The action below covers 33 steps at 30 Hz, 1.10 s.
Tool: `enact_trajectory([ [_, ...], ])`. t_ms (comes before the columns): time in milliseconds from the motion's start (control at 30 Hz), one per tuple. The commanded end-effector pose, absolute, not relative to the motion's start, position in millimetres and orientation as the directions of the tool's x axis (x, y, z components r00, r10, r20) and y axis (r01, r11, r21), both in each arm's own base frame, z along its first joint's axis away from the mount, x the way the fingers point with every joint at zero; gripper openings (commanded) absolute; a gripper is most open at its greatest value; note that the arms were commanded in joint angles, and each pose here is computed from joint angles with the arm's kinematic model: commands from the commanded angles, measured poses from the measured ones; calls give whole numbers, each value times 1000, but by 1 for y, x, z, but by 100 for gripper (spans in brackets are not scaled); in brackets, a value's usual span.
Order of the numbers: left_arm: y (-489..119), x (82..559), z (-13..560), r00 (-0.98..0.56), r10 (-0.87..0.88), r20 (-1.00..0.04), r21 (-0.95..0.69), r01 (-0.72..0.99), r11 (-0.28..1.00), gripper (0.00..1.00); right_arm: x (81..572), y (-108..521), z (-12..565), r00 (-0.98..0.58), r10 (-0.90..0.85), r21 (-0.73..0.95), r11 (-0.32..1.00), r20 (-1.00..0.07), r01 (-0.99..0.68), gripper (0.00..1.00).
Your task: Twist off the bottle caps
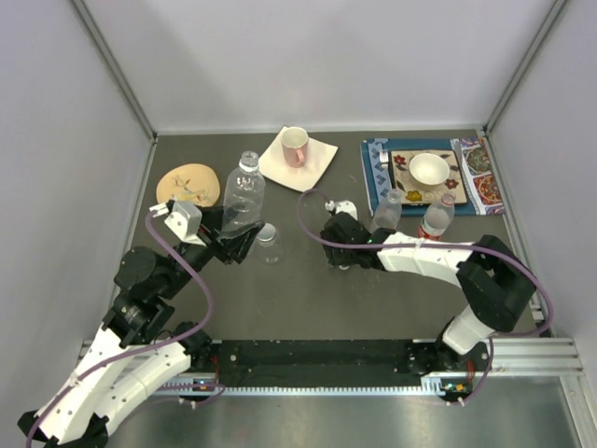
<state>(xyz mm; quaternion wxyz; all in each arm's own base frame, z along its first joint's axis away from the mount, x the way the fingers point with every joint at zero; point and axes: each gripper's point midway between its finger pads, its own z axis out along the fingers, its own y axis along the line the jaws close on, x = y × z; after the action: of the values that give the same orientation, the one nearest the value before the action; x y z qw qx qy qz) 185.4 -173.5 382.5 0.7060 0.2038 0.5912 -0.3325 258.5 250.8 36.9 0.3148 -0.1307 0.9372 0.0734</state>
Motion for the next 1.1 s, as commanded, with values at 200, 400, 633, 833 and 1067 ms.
enact_trajectory([
  [200,-169,187,406,145,-258,-955,-86,698,711,63,312,271,290,-461,-95,58,950,-882,-308,69],
  [400,-174,195,414,132,-257,-957,-96,696,712,64,294,236,388,-310,41,136,947,-950,-292,74],
  [633,-231,196,393,12,-139,-990,-63,851,521,67,221,254,462,-219,330,388,638,-918,-665,80],
  [833,-267,187,388,-84,-106,-991,-115,937,331,67,176,272,497,-293,376,433,374,-879,-820,87],
  [1067,-273,187,386,-117,-119,-986,-148,942,300,66,188,280,484,-297,357,432,397,-886,-810,88],
])
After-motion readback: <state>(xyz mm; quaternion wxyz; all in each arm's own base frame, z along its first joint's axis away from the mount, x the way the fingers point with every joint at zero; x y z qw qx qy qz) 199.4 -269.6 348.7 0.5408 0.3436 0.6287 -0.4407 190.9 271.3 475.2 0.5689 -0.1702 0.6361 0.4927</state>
